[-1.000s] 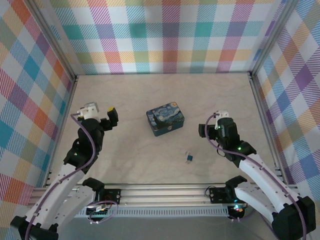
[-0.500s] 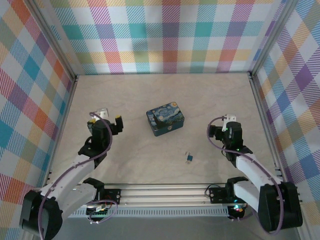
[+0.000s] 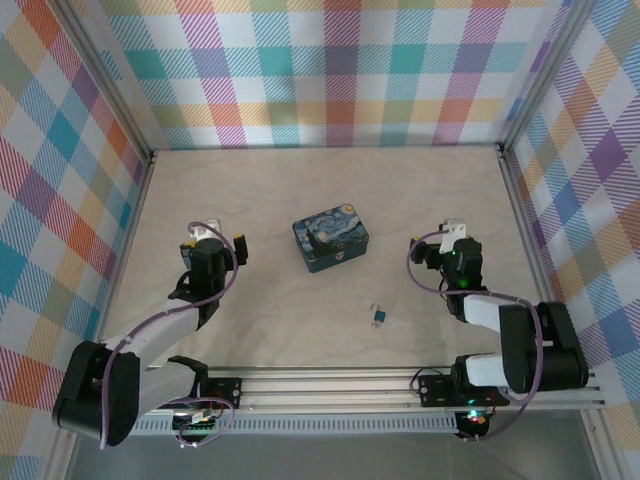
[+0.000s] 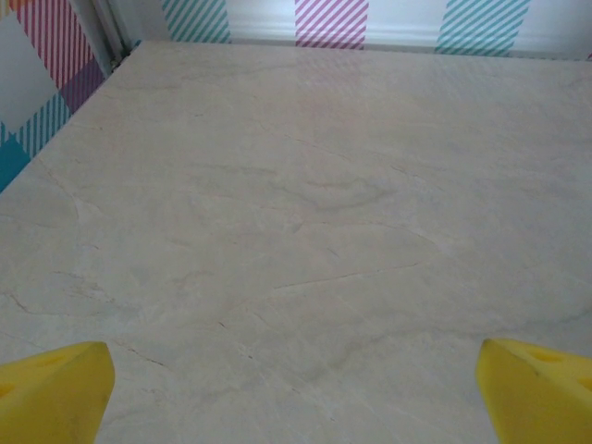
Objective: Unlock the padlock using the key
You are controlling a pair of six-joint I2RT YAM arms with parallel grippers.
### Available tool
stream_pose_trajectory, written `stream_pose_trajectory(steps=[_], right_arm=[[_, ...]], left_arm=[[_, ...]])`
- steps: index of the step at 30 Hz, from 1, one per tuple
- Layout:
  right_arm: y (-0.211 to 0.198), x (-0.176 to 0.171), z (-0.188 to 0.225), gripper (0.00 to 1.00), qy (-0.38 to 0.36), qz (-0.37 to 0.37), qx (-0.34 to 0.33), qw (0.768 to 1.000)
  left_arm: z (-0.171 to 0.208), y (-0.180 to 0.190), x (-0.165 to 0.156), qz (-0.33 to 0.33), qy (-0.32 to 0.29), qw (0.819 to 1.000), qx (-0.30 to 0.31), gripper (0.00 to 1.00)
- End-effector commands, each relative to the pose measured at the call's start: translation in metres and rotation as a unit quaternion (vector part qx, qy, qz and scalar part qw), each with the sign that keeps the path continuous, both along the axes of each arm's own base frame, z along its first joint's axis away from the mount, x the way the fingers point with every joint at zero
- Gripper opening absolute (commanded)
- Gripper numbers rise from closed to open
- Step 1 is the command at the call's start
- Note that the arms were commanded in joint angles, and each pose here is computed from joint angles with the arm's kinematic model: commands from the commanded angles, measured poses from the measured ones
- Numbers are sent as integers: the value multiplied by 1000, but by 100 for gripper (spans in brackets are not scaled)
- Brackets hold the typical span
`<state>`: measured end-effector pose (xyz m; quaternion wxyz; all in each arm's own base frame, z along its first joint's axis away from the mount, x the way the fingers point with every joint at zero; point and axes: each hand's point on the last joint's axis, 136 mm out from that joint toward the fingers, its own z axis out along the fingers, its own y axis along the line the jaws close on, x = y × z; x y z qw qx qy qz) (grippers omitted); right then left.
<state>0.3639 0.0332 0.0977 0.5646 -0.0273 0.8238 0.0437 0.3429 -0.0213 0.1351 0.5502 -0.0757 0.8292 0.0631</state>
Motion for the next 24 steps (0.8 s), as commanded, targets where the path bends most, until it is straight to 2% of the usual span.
stream_pose_trajectory(steps=[1,6,11,24], right_arm=[[2,8,15,100,-63,23,-1,998],[0,15,5,100,-63,22,1,998],[-16,34,-8,100,13,-12,22,1000],[-16,34,-6,100,4,-10,23,1000]], left_arm=[[3,2,6,-6,-25,1000,0,100],[-6,2,10,-10,-21,1000,10,100],[-11,2,16,-16,-24,1000,10,100],[-19,-5,29,-63,-51,996,28,100]])
